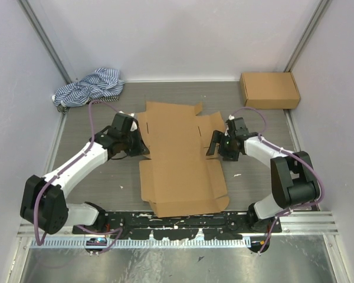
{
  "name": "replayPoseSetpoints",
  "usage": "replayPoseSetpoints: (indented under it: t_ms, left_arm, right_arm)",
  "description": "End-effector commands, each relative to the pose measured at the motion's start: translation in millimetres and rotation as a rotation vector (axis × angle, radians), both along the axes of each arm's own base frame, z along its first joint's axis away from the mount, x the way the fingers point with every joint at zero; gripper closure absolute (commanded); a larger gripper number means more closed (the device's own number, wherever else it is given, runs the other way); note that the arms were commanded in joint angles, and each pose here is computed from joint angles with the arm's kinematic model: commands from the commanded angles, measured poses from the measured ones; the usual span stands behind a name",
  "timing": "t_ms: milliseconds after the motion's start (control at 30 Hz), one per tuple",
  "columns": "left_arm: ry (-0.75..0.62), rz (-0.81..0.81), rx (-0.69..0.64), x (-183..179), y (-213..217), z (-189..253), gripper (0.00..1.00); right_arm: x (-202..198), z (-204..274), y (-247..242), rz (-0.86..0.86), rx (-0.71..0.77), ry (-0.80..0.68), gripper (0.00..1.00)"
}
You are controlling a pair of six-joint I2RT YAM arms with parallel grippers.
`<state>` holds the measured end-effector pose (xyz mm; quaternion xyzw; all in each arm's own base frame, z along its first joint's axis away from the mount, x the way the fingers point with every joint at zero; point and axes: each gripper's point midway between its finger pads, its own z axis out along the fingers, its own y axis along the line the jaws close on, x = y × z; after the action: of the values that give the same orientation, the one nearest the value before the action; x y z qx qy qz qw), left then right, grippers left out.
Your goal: Fold the paper box
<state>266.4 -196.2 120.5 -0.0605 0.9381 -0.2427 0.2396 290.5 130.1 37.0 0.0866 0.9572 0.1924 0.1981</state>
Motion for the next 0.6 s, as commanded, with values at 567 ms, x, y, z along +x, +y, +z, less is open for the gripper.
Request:
replayPoseSetpoints:
  t_ms: [567]
  left_arm:
    - [0.108,-0.038,0.298,21,27,-58,1.0]
  right_arm:
    - [47,-27,26,0.068,-0.21,-0.003,0.19]
